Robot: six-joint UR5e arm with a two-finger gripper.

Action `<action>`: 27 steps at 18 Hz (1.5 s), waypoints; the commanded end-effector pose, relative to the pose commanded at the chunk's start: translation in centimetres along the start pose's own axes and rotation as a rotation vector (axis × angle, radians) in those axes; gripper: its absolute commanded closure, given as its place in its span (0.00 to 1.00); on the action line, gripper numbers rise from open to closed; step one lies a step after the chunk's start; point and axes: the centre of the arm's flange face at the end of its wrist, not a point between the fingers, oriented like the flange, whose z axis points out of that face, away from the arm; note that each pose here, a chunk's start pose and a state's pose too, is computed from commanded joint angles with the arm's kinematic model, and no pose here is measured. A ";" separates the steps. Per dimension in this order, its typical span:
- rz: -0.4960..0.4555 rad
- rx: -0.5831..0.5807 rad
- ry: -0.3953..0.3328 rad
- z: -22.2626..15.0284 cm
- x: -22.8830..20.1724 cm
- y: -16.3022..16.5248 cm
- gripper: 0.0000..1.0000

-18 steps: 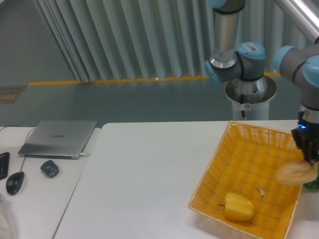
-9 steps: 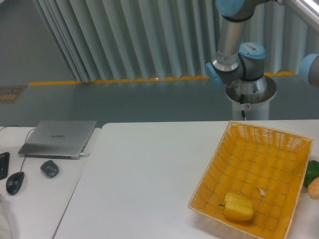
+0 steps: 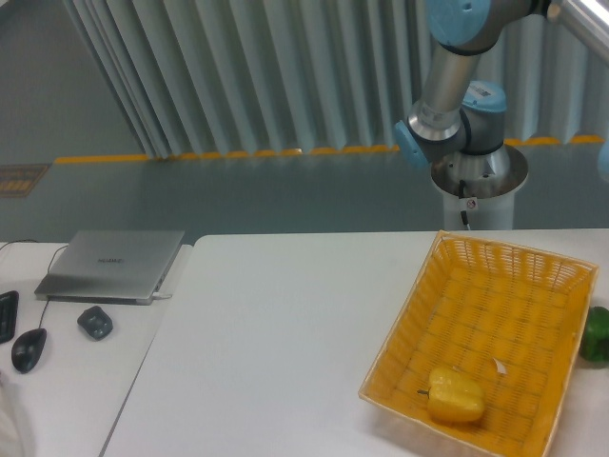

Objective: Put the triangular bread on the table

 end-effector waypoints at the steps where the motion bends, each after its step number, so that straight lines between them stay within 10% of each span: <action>1: 0.004 -0.003 0.014 0.2 0.7 0.5 0.00; 15: 0.059 0.052 0.143 -8.3 5.7 -2.8 0.00; 27: 0.216 -0.135 0.286 -7.7 8.3 -7.4 0.00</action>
